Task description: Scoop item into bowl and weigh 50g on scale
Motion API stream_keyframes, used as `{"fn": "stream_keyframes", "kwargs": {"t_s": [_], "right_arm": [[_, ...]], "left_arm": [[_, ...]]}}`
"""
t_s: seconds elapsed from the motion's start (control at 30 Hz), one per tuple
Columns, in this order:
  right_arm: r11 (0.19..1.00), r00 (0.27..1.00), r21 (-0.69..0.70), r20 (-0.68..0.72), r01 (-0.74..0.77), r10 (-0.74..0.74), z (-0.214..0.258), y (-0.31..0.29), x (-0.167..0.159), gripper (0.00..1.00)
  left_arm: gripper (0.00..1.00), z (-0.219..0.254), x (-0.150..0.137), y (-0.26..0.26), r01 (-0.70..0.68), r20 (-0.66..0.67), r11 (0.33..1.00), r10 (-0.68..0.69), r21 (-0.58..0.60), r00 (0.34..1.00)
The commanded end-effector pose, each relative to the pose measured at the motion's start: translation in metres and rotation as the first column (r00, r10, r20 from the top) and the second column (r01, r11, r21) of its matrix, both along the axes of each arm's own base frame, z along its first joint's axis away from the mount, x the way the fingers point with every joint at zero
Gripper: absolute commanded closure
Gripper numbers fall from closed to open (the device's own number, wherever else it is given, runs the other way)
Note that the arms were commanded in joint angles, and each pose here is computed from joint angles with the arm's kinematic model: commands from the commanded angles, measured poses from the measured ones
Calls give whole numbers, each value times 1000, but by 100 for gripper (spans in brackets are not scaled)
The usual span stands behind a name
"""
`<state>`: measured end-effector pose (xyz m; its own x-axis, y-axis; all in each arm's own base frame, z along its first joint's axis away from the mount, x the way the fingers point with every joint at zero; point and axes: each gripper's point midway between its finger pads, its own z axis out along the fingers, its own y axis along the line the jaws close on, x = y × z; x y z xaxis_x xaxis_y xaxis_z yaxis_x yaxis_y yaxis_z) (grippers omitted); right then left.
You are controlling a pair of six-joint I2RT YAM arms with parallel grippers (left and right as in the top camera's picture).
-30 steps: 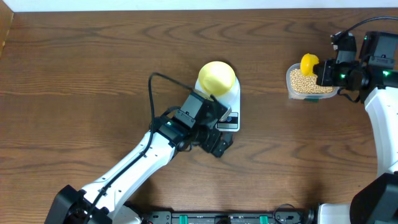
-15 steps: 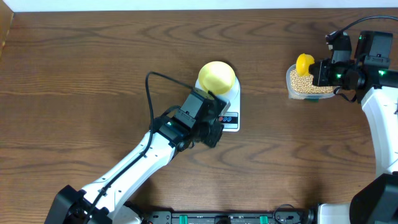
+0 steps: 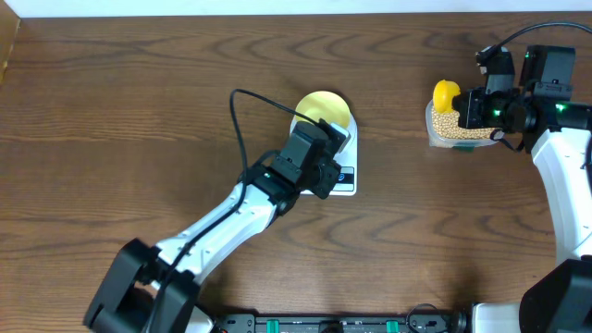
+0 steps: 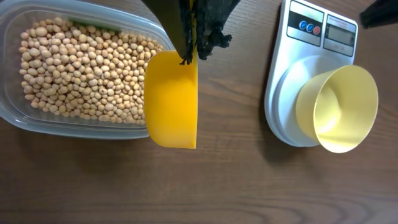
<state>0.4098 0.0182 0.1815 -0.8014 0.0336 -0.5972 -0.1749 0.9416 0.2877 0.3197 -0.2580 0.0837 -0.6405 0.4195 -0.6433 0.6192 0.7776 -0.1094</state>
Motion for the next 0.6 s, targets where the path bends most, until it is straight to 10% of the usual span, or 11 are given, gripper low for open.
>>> {"fn": "stream_keyframes", "kwargs": {"t_s": [0.0, 0.57], "right_arm": [[1000, 999, -4, 33, -18, 18, 11, 2, 2, 99], [1000, 999, -11, 31, -14, 14, 11, 1, 2, 99]], "left_arm": [[92, -14, 6, 6, -12, 11, 998, 11, 63, 1000], [92, -51, -9, -3, 98, -37, 983, -93, 155, 995]]}}
